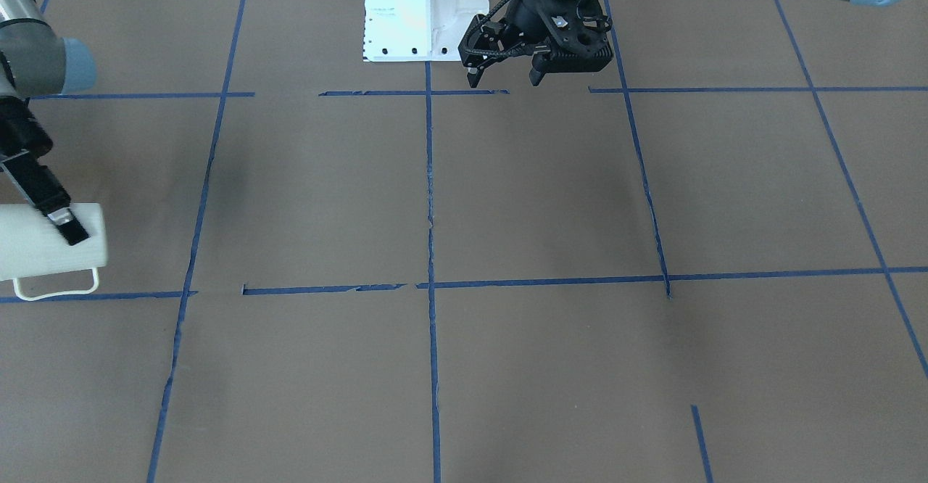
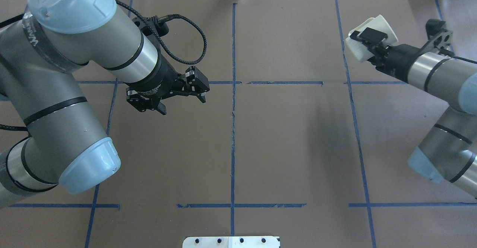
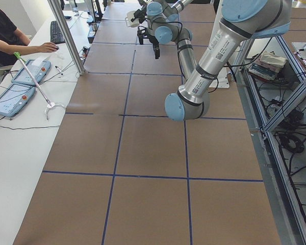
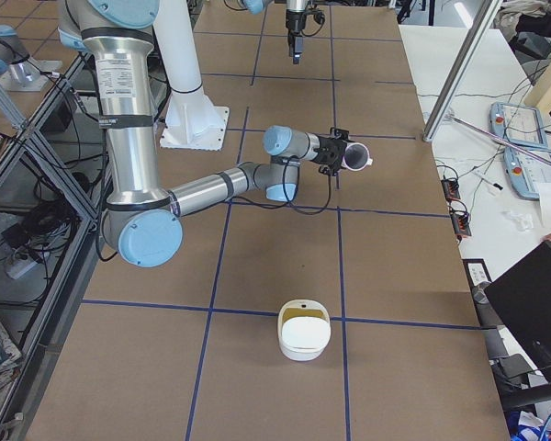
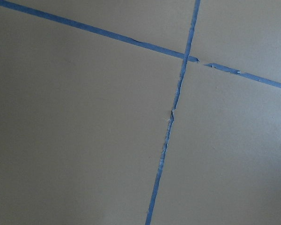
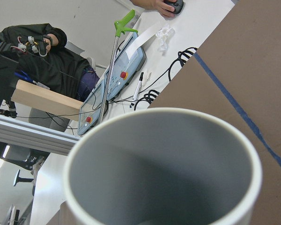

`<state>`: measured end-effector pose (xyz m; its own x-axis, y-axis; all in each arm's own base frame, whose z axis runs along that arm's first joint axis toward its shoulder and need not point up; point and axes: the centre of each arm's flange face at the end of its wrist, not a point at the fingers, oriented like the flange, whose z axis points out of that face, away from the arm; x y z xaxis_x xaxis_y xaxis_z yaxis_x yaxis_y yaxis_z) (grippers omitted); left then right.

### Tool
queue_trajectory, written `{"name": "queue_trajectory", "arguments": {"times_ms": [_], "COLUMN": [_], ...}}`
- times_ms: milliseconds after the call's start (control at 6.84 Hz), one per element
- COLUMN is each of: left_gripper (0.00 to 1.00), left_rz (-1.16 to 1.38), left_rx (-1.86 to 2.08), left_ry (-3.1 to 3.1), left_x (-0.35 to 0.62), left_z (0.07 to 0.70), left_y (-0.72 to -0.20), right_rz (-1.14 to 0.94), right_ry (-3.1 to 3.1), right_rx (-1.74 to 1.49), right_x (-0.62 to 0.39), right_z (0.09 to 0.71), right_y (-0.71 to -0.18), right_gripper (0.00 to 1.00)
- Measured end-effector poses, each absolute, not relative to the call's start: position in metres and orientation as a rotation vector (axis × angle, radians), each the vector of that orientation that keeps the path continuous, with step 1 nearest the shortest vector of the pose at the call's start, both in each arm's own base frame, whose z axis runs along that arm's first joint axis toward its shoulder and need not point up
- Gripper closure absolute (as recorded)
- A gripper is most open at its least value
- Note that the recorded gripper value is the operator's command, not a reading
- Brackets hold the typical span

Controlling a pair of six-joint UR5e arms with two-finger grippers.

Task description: Left arm hands cup to right arm to dump lemon

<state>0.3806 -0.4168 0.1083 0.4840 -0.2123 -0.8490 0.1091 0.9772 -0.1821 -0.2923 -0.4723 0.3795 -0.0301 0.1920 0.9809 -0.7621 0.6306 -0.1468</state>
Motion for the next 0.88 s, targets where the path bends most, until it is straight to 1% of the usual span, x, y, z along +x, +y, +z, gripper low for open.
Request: {"name": "queue_trajectory", "arguments": {"times_ms": [292,438,877], "left_gripper": [0.00,0.00,0.00], "left_rz": [-0.199,-0.201,-0.207], "left_rx": [-0.108,-0.107,-0.095], "left_ry": [1.049,1.049,1.047], "left_x": [0.380,0.379,0.383], "left_z": [0.108,0.107,0.103], "left_y": [-0.418,-0.419,-0.423], "right_rz": [0.785,0.753,0.572], "right_ry": [-1.252,-1.159,-0.948], "right_rx": [0.653,0.716,0.892], "right_x": [-0.392,-0.437,-0.520], "right_z": [0.316,0.290,0.252], "right_y": [-0.449,-0.428,-0.359], "right_gripper": [1.00,1.00,1.00]}}
